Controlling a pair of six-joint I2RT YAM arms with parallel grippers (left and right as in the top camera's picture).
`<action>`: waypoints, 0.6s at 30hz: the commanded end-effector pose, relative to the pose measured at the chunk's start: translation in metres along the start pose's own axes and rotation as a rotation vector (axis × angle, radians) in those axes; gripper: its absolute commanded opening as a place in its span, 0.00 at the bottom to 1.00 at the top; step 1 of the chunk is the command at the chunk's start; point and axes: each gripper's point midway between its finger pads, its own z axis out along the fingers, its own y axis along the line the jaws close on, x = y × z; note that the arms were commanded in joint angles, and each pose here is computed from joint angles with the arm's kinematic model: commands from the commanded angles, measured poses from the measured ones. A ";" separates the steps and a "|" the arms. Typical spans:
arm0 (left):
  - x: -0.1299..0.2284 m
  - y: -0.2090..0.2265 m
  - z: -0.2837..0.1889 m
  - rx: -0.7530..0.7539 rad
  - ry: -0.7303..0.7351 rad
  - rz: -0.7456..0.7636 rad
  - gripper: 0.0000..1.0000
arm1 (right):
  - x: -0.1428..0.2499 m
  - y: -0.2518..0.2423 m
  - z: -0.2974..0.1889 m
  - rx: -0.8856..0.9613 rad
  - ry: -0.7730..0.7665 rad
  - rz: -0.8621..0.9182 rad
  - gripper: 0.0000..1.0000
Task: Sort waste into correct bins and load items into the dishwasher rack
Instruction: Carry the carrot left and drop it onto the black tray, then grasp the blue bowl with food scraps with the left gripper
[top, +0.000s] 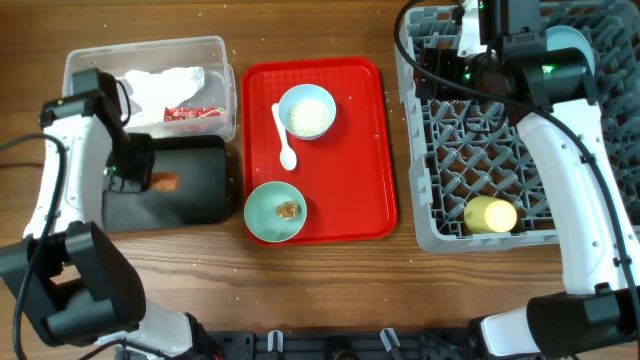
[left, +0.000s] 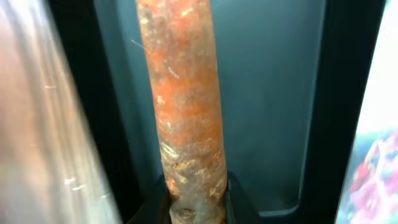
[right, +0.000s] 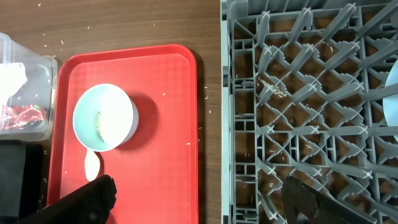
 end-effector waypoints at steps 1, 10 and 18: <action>0.006 0.015 0.035 -0.008 -0.011 -0.136 0.04 | -0.002 -0.002 0.001 0.015 -0.004 -0.011 0.88; 0.012 0.026 0.059 -0.014 -0.005 -0.137 0.95 | -0.005 0.002 0.001 -0.006 -0.017 -0.005 0.87; 0.025 -0.040 -0.086 0.527 -0.018 0.391 1.00 | -0.007 0.002 0.001 -0.007 -0.024 -0.006 0.87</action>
